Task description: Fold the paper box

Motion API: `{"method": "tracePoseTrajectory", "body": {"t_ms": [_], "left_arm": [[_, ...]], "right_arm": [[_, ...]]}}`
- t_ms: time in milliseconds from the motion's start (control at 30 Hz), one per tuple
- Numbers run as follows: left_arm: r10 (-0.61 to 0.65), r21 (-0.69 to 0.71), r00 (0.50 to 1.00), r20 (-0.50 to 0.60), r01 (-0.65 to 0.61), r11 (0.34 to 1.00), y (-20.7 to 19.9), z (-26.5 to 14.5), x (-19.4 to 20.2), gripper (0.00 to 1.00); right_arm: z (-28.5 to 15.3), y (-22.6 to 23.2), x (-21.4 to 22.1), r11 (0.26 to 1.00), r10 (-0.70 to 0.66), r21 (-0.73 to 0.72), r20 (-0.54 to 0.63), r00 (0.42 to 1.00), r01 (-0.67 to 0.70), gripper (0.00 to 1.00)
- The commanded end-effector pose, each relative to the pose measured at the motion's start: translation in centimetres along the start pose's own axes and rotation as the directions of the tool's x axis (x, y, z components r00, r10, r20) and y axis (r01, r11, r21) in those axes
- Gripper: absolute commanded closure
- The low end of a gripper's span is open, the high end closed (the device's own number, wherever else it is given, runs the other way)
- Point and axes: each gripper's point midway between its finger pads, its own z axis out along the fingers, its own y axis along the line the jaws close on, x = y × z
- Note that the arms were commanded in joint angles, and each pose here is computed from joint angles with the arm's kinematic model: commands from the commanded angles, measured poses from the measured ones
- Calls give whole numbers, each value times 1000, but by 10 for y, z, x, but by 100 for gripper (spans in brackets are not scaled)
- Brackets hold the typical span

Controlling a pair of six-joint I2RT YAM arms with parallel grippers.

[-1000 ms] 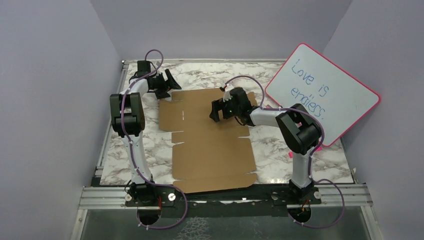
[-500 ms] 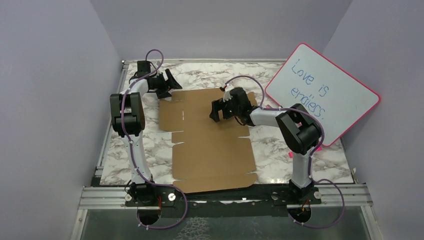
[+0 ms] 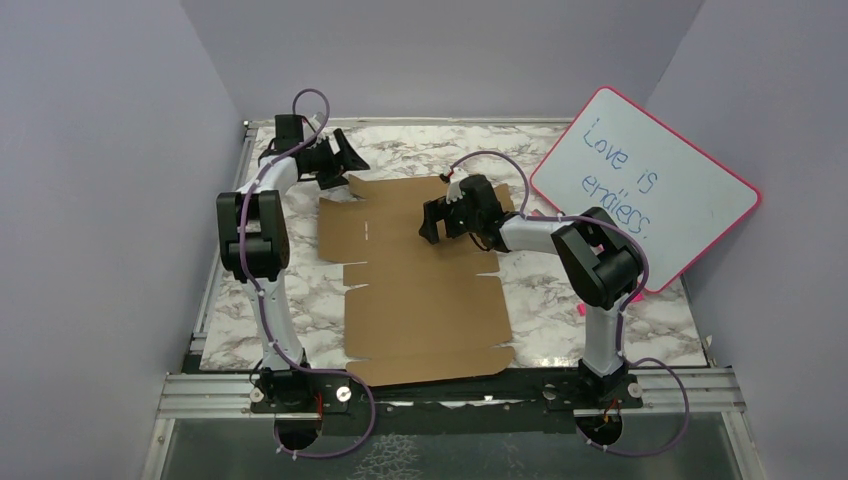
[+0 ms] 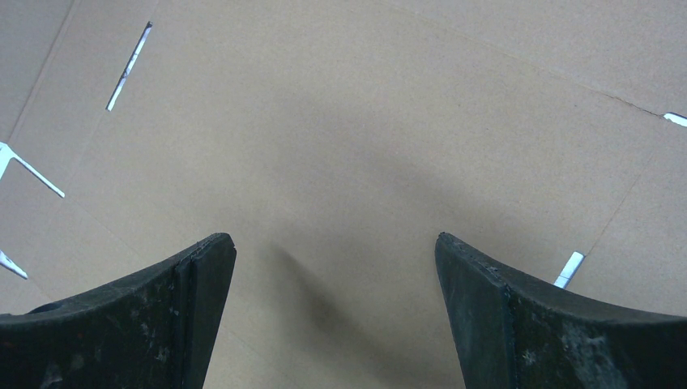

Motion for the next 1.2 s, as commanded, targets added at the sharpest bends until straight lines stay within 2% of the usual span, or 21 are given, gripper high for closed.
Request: {"method": "tracePoseTrajectory", "body": {"t_ms": [0, 300, 500, 667, 867, 1033, 1167], "left_arm": [[21, 76, 1000, -17, -20, 997, -34, -1, 7, 14], [41, 86, 998, -51, -37, 996, -50, 21, 20, 14], [55, 67, 998, -19, -54, 996, -54, 17, 12, 14], [96, -3, 995, 35, -96, 995, -55, 2, 0, 14], [172, -145, 979, 110, -156, 977, -55, -25, -9, 14], [269, -245, 958, 101, -238, 940, -67, -30, 14, 14], [336, -281, 941, 40, -312, 908, -78, -15, 50, 13]], "right_arm": [[1, -7, 47, 999, 50, 16, -133, 990, -49, 0], [0, -9, 47, 998, 55, 29, -134, 989, -51, 0], [-4, -8, 41, 997, 65, 39, -132, 989, -61, 0], [-15, -7, 12, 997, 52, 65, -98, 994, -46, 0], [-41, -18, -39, 996, 62, 66, 5, 998, -62, 0], [-57, -40, -67, 992, 92, 84, 64, 994, -97, 0], [-59, -71, -74, 979, 151, 127, 71, 986, -159, 0]]}}
